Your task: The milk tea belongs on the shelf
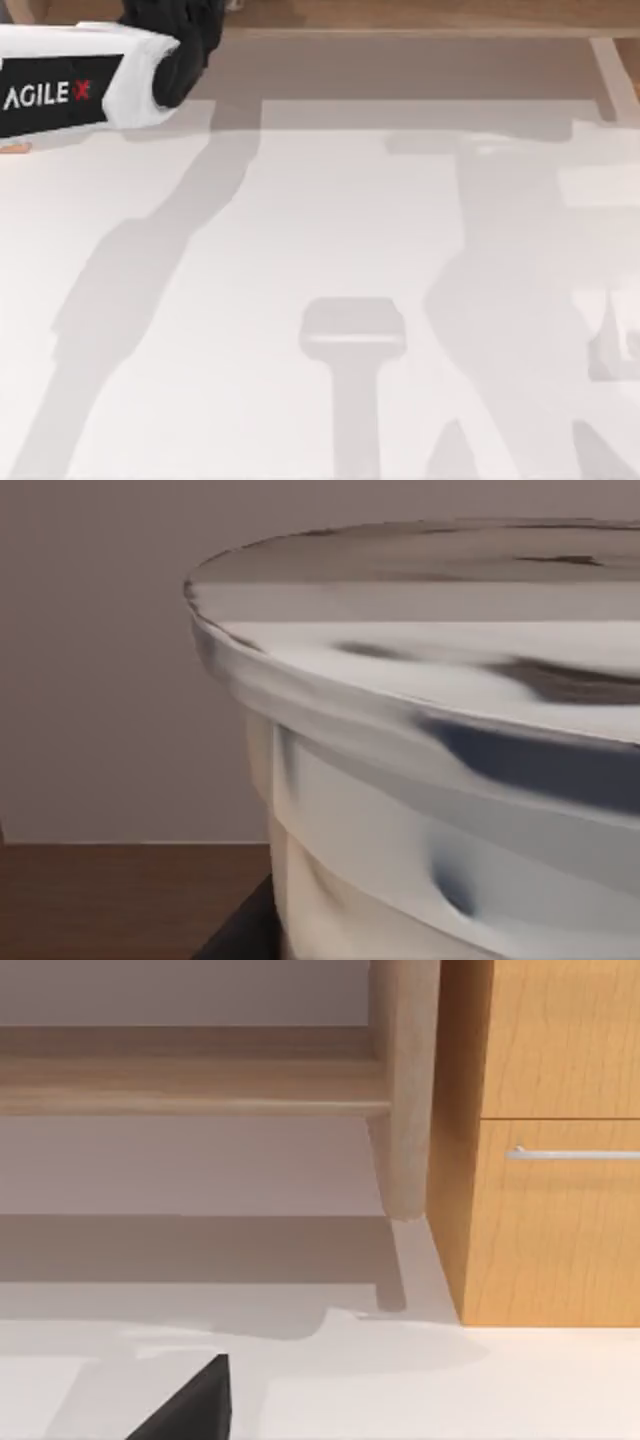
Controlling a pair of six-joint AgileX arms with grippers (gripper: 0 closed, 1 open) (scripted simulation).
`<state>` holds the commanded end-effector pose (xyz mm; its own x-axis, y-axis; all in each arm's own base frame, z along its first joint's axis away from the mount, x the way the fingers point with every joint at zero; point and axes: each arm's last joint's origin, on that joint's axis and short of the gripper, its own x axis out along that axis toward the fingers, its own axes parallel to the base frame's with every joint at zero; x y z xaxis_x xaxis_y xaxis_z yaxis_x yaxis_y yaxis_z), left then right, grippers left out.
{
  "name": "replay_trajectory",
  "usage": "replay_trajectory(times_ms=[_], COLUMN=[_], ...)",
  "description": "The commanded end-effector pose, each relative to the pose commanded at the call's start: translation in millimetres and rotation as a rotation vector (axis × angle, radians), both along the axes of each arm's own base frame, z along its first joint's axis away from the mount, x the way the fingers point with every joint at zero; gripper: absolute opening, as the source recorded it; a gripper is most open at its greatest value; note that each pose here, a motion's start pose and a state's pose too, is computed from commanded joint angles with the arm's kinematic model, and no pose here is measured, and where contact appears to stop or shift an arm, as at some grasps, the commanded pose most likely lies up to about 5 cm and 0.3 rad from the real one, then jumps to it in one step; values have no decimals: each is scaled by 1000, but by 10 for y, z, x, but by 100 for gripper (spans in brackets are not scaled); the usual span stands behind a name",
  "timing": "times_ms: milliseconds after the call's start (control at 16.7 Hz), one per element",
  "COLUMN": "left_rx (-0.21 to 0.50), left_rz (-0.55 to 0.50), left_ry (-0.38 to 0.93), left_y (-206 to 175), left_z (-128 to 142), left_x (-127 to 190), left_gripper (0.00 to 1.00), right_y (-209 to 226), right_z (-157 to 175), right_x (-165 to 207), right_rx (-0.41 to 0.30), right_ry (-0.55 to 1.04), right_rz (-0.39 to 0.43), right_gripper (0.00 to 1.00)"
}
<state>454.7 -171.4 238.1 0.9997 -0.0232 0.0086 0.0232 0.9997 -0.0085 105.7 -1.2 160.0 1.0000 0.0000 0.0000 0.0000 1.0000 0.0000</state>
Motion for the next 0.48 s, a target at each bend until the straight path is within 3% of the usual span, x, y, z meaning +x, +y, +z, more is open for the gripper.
replay_trajectory(times_ms=[120, 480], left_rx=[0, 0], left_rz=[0, 0], left_ry=[0, 0], left_y=[0, 0], left_z=[0, 0], left_x=[0, 0], left_gripper=[98, 100], right_y=[0, 0], right_z=[0, 0], right_x=[0, 0], right_rx=[0, 0], right_ry=[0, 0], right_rz=[0, 0], right_gripper=[100, 100])
